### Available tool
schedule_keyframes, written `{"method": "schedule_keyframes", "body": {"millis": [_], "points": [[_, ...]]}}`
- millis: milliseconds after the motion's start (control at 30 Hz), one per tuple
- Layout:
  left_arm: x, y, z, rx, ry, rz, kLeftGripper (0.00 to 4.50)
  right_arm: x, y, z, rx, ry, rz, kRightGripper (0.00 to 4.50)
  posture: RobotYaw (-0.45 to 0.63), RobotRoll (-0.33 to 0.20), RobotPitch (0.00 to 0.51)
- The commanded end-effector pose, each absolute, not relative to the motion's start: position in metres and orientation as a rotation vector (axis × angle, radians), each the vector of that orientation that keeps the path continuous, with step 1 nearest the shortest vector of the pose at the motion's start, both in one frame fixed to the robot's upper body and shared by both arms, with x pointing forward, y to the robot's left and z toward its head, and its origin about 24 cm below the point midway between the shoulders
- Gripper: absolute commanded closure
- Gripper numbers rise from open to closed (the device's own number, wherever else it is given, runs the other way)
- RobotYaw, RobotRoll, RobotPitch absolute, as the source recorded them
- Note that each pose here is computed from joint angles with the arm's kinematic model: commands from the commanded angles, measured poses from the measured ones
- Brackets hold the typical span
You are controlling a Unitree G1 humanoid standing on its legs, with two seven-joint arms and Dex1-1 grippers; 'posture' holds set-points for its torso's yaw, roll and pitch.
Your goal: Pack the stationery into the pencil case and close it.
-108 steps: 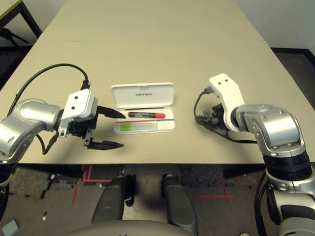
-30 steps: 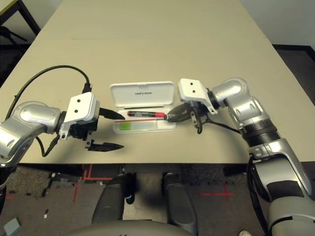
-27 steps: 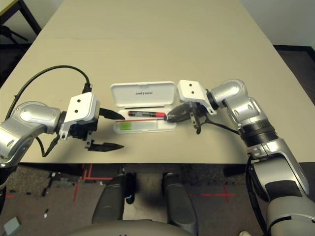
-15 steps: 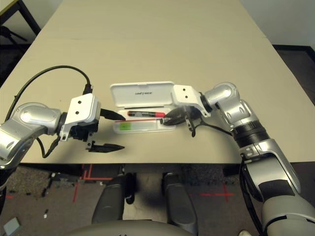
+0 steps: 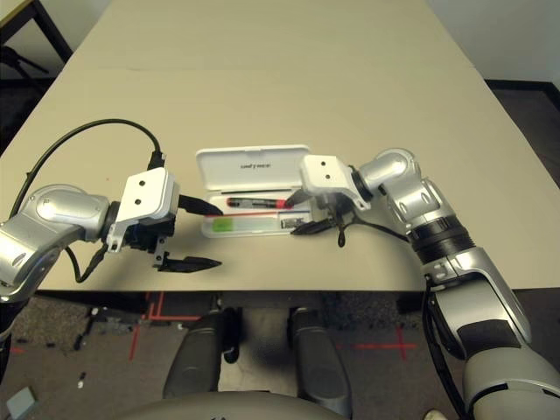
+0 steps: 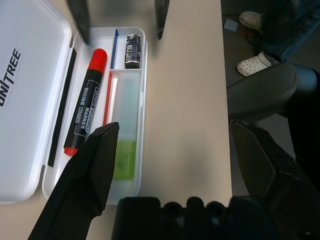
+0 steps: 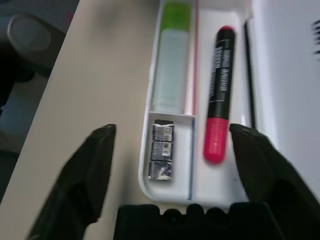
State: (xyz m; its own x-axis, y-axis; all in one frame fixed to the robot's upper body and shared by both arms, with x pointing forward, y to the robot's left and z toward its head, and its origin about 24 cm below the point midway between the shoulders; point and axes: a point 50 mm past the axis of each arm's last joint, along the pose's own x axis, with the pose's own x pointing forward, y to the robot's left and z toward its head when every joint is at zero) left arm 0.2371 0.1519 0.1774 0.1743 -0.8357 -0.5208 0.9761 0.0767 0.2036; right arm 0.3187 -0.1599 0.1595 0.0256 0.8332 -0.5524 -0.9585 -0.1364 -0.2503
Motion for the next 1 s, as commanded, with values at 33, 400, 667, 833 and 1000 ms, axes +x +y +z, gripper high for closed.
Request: {"method": "schedule_keyframes", "body": {"millis": [33,400,667,833,1000], "points": [[0.236,0.153,0.176,0.566,0.304,-1.383,0.00,0.316,-0.169,0.174,-0.637,0.227,1.546,0.05,0.10,0.000,0.186],[0.236,0.158,0.173,0.534,0.311,-1.357,0.00,0.293,-0.246,0.197,-0.425,0.419,1.313,0.05,0.08,0.000,0.194],[0.237,0.159,0.173,0.518,0.313,-1.342,0.00,0.276,-0.284,0.201,-0.375,0.494,1.174,0.05,0.05,0.000,0.195],[0.234,0.160,0.177,0.516,0.318,-1.339,0.00,0.267,-0.290,0.198,-0.355,0.512,1.140,0.05,0.04,0.000,0.192],[0.235,0.161,0.178,0.504,0.326,-1.329,0.00,0.265,-0.287,0.195,-0.343,0.504,1.134,0.05,0.03,0.000,0.188]]}}
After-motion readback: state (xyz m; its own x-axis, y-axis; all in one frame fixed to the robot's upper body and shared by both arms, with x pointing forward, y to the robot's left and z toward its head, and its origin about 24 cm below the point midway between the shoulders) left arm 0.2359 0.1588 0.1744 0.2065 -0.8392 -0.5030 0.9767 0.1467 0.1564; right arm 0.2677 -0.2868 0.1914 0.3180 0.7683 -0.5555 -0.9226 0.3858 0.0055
